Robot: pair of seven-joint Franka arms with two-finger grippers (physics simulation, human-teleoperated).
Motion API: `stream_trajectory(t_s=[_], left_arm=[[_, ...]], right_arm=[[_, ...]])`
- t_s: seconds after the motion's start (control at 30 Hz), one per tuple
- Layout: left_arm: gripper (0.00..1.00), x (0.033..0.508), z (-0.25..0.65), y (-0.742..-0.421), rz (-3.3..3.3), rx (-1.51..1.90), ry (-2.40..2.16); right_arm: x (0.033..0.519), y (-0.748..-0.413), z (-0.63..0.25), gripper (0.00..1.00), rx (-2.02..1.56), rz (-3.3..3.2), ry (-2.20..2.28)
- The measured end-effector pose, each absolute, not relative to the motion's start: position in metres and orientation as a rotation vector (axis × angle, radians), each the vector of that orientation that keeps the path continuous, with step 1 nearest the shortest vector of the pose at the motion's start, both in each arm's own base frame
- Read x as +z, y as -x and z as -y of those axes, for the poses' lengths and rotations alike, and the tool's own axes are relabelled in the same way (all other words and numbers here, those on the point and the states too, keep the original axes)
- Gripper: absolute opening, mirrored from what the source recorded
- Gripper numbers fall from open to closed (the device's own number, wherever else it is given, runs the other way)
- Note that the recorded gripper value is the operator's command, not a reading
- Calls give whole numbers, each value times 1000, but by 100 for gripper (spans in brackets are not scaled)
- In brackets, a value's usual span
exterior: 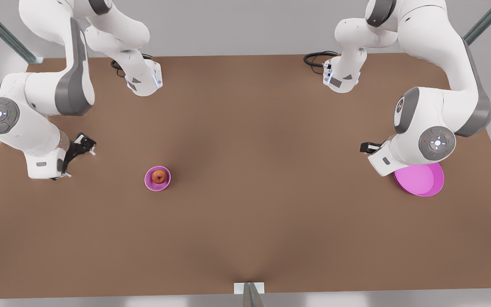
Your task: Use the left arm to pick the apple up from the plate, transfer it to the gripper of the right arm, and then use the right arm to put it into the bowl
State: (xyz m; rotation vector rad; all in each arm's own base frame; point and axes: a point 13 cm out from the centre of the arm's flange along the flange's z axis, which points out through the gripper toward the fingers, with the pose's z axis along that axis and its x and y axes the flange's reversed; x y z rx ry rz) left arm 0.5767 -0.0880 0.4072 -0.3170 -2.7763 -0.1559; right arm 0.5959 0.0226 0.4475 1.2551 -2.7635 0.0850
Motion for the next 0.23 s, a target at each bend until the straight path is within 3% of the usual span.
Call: stream_trajectory(t_s=[0.23], left_arm=[[100,407,88,-577,2776,-156,321]], right_arm=[[460,-554,-20,100,33,2839,-785]])
